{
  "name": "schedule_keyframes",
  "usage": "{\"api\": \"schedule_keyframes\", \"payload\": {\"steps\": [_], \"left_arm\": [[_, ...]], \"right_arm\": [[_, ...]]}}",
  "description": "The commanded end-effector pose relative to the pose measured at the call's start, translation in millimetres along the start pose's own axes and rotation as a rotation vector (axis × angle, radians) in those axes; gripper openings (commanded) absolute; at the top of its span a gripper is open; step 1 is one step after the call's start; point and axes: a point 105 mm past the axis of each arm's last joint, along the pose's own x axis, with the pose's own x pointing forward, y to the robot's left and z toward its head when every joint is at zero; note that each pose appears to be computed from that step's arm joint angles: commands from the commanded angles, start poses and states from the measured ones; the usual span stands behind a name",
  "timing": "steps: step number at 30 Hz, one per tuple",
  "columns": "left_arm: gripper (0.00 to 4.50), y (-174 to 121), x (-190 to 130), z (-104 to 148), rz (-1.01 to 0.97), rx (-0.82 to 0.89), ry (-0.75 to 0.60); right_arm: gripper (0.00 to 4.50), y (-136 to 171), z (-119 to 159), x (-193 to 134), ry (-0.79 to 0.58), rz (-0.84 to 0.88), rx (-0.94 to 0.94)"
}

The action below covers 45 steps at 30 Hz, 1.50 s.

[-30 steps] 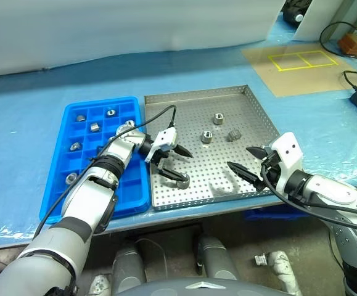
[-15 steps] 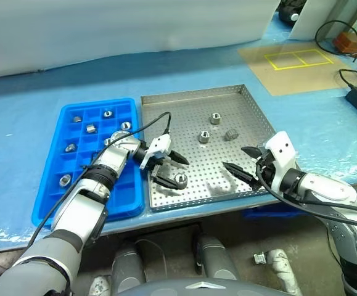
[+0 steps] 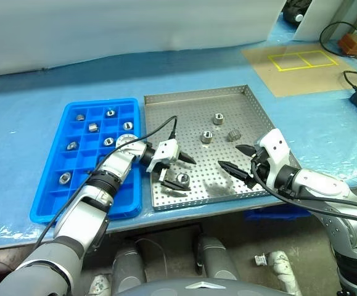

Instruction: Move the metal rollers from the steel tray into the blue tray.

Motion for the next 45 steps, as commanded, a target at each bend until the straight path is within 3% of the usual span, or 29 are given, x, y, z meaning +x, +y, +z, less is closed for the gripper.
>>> {"api": "schedule_keyframes", "payload": {"steps": [1, 11, 16, 25, 44, 45], "left_arm": [[4.48, 15, -6, 32, 0.043, 0.014, -0.114], [4.48, 11, -21, 28, -0.022, 0.235, 0.086], [4.48, 14, -22, 33, -0.029, 0.328, 0.112], [4.48, -8, -20, 23, -0.207, 0.271, 0.188], [4.48, -4, -5, 3, -0.26, 0.138, 0.288], [4.31, -4, -7, 1, -0.258, 0.141, 0.297]], "right_arm": [[3.87, 1, 9, -2, -0.036, -0.002, -0.024], [3.87, 2, 6, 0, -0.033, -0.003, -0.014], [3.87, 3, 5, 2, -0.034, -0.003, -0.01], [3.87, 3, 3, 3, -0.034, -0.008, -0.009], [3.87, 4, -2, 4, -0.031, -0.038, -0.012], [3.87, 4, -2, 4, -0.03, -0.039, -0.012]]}}
